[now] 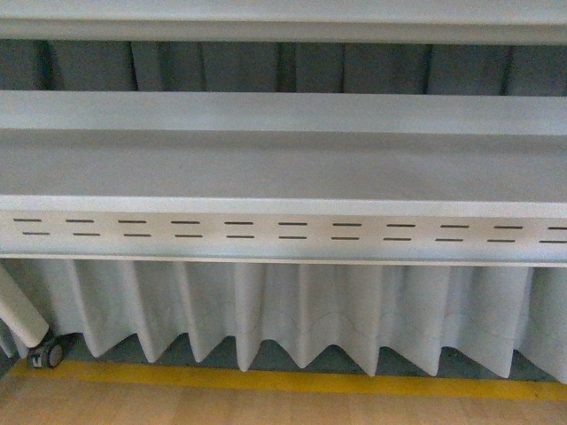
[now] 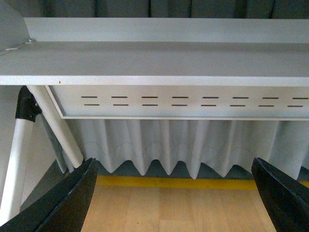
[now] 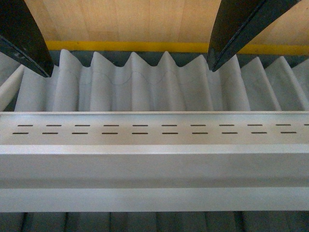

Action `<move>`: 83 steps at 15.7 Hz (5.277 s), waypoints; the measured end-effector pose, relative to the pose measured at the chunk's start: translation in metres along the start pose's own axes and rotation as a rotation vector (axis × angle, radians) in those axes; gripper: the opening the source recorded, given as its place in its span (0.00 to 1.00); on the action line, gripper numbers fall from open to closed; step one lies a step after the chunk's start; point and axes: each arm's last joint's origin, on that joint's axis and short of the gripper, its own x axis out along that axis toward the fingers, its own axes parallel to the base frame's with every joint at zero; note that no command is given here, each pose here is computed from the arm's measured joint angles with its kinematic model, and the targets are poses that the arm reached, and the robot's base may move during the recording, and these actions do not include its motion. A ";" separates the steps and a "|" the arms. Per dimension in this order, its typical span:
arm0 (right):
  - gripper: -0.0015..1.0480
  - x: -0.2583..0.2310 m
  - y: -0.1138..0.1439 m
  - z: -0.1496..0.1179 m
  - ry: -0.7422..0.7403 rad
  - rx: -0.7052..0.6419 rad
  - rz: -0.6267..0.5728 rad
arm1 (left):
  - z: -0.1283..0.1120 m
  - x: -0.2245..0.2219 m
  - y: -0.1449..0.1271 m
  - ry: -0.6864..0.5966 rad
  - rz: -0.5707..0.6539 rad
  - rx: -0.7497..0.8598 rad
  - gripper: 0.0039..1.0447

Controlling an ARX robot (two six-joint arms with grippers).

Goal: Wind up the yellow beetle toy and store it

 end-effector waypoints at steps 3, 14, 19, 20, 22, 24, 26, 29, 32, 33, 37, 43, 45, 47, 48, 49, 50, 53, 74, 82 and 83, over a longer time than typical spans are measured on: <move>0.94 0.000 0.000 0.000 0.000 0.000 0.000 | 0.000 0.000 0.000 0.000 0.000 0.000 0.94; 0.94 0.000 0.000 0.000 0.000 0.000 0.000 | 0.000 0.000 0.000 0.000 0.000 0.000 0.94; 0.94 0.000 0.000 0.000 0.000 0.000 0.000 | 0.000 0.000 0.000 0.000 0.000 0.000 0.94; 0.94 0.000 0.000 0.000 0.000 0.000 0.000 | 0.000 0.000 0.000 0.000 0.000 0.000 0.94; 0.94 0.000 0.000 0.000 0.000 0.000 0.000 | 0.000 0.000 0.000 0.000 0.000 0.000 0.94; 0.94 0.000 0.000 0.000 0.000 0.000 0.000 | 0.000 0.000 0.000 0.000 0.000 0.000 0.94; 0.94 0.000 0.000 0.000 0.002 0.000 0.000 | 0.000 0.000 0.000 0.001 0.000 0.000 0.94; 0.94 0.000 0.000 0.000 0.002 0.000 0.000 | 0.000 0.000 0.000 0.003 -0.002 0.000 0.94; 0.94 0.000 0.000 0.000 0.001 0.000 0.000 | 0.000 0.000 0.000 0.002 0.000 0.000 0.94; 0.94 0.000 0.000 0.000 0.000 0.000 0.000 | 0.000 0.000 0.000 -0.001 0.000 0.000 0.94; 0.94 0.000 0.000 0.000 -0.001 0.000 0.000 | 0.000 0.000 0.000 0.000 0.001 0.000 0.94; 0.94 0.000 0.000 0.000 -0.002 0.000 0.000 | 0.000 0.000 0.000 -0.001 0.000 0.000 0.94; 0.94 0.000 0.000 0.000 -0.001 0.000 -0.001 | 0.000 0.000 0.000 0.000 -0.002 0.000 0.94; 0.94 0.000 0.000 0.000 0.000 0.000 -0.001 | 0.000 0.000 0.000 -0.002 -0.002 0.000 0.94; 0.94 0.000 0.000 0.000 0.000 0.001 0.000 | 0.000 0.000 0.000 0.000 -0.001 0.000 0.94; 0.94 0.000 0.000 0.000 0.000 0.001 0.000 | 0.000 0.000 0.000 -0.002 0.000 -0.001 0.94; 0.94 0.000 0.000 0.000 -0.002 0.002 0.000 | 0.000 0.000 0.000 0.000 0.000 0.000 0.94; 0.94 0.000 0.000 0.000 -0.002 0.003 0.000 | 0.000 0.000 0.000 -0.003 0.000 0.000 0.94; 0.94 0.000 0.000 0.000 -0.002 0.003 0.000 | 0.000 0.000 0.000 -0.002 0.000 0.000 0.94; 0.94 0.000 0.000 0.000 0.000 0.003 0.000 | 0.000 0.000 0.000 0.000 0.000 0.000 0.94; 0.94 0.000 0.000 0.000 0.000 0.003 0.000 | 0.000 0.000 0.000 0.000 0.000 0.000 0.94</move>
